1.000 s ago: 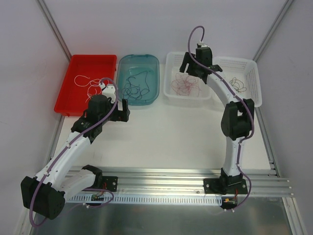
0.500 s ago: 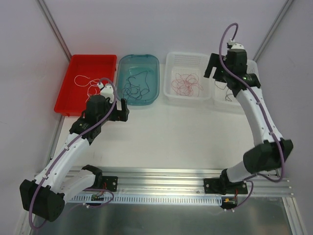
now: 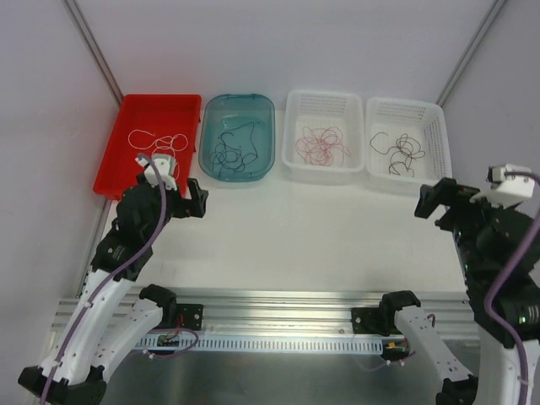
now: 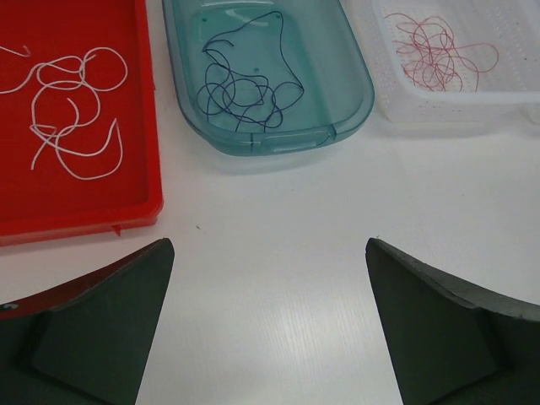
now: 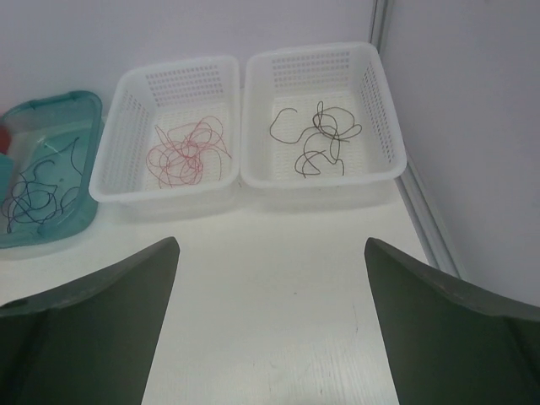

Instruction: Untangle the cables

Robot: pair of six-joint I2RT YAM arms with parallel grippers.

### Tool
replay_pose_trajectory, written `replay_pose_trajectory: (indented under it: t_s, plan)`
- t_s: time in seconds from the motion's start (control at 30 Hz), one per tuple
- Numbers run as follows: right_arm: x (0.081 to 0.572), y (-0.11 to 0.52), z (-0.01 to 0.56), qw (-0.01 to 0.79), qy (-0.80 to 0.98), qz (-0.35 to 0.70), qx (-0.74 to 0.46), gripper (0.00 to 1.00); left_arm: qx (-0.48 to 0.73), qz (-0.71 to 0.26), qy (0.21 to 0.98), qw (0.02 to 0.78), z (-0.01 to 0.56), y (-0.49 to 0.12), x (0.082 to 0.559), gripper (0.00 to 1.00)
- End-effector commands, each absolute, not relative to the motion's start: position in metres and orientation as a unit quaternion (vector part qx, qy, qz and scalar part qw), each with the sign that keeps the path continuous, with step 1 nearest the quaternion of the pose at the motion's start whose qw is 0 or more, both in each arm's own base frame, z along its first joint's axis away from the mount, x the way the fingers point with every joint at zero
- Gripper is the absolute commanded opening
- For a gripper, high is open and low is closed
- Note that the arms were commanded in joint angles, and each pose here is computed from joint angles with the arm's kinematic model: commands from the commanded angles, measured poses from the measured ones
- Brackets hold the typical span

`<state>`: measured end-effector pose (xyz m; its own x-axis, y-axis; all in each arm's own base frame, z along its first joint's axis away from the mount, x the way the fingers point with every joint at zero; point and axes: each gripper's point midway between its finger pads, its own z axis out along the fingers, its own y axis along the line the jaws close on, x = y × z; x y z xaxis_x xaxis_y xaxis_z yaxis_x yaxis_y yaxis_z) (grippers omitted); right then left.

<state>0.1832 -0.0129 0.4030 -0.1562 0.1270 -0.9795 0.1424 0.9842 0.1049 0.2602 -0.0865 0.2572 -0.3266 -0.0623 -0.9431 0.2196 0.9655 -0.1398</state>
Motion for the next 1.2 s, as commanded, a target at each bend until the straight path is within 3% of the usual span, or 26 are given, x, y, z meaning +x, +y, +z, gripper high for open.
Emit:
replay_pose_trajectory:
  t_s: [0.0,0.47,0.7,1.17]
  plan:
    - [0.143,-0.025,0.373,0.634,0.769,-0.027,0.082,0.97,0.016,-0.088,0.777,0.623,0.286,-0.055,0.229,0.99]
    - [0.072,-0.032,0.321,0.710,0.702,-0.004,0.060,0.97,-0.062,-0.131,0.678,0.721,0.303,-0.007,0.119,0.99]
    - [0.054,-0.043,0.305,0.740,0.667,-0.011,0.083,0.97,-0.051,-0.132,0.661,0.737,0.298,-0.002,0.100,0.99]
    - [0.060,-0.042,0.290,0.730,0.678,-0.007,0.088,0.97,-0.080,-0.119,0.666,0.732,0.293,0.008,0.100,0.99]
